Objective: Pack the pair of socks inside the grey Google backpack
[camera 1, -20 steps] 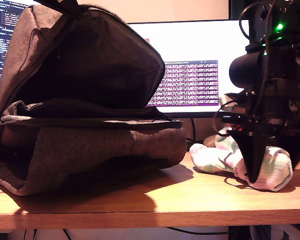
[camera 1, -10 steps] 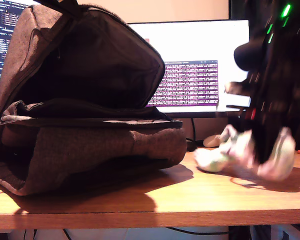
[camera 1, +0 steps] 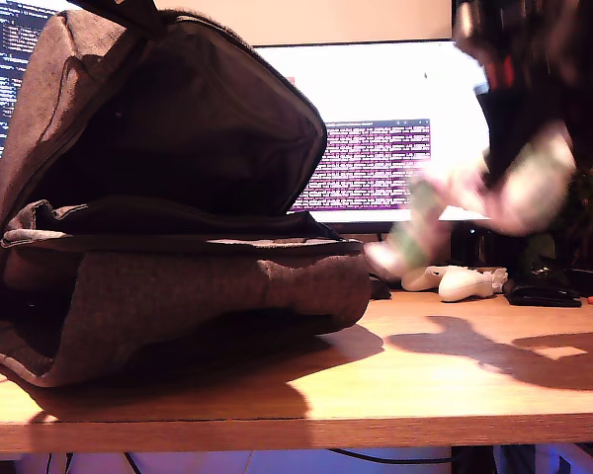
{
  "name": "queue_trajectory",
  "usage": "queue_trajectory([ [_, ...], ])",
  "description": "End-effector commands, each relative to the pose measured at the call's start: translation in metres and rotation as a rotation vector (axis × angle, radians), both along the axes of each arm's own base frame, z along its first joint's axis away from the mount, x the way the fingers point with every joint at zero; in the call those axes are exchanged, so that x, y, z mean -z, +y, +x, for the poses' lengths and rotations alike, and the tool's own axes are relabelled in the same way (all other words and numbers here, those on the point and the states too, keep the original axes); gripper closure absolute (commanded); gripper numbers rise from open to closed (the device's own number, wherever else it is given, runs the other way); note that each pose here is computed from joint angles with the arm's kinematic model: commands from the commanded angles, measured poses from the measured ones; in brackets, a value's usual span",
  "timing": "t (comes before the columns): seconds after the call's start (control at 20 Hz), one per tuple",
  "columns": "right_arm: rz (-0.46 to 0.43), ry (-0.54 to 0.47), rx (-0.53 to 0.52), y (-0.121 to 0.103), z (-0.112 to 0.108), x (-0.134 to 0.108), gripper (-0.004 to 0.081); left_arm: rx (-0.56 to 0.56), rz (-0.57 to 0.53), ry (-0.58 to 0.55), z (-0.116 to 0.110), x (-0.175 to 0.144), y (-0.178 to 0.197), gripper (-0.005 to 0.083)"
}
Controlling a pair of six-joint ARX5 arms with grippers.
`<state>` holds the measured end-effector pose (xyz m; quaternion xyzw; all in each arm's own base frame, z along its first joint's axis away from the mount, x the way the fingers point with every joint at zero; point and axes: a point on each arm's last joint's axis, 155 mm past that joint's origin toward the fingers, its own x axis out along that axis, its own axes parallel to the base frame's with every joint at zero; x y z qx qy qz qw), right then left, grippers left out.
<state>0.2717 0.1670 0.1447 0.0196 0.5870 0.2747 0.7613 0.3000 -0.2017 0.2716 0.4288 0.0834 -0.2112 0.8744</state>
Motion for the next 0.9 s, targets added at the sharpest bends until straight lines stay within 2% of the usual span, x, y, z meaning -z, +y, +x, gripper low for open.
queue_trajectory([
  [0.0, 0.039, 0.008, -0.012, 0.009, -0.006, -0.002, 0.0783, -0.003, -0.043, -0.042, 0.004, -0.019, -0.002, 0.0795],
  [0.25, 0.097, -0.062, -0.011, 0.021, -0.016, -0.016, 0.0783, -0.011, -0.055, -0.052, 0.006, -0.023, -0.001, 0.0795],
  [0.45, 0.18, -0.146, 0.047, 0.025, -0.021, -0.01, 0.0783, -0.005, -0.058, -0.05, 0.006, -0.023, -0.002, 0.0795],
  [0.6, 0.306, -0.201, 0.128, 0.041, -0.015, -0.008, 0.0783, 0.007, -0.064, -0.049, 0.005, -0.023, -0.004, 0.0795],
  [0.75, 0.451, -0.216, 0.122, 0.074, -0.014, -0.012, 0.0783, 0.021, -0.068, -0.046, 0.004, -0.023, -0.007, 0.0795],
  [0.85, 0.568, -0.252, 0.11, 0.1, -0.007, -0.031, 0.0783, 0.026, -0.07, -0.044, 0.004, -0.023, -0.008, 0.0795],
])
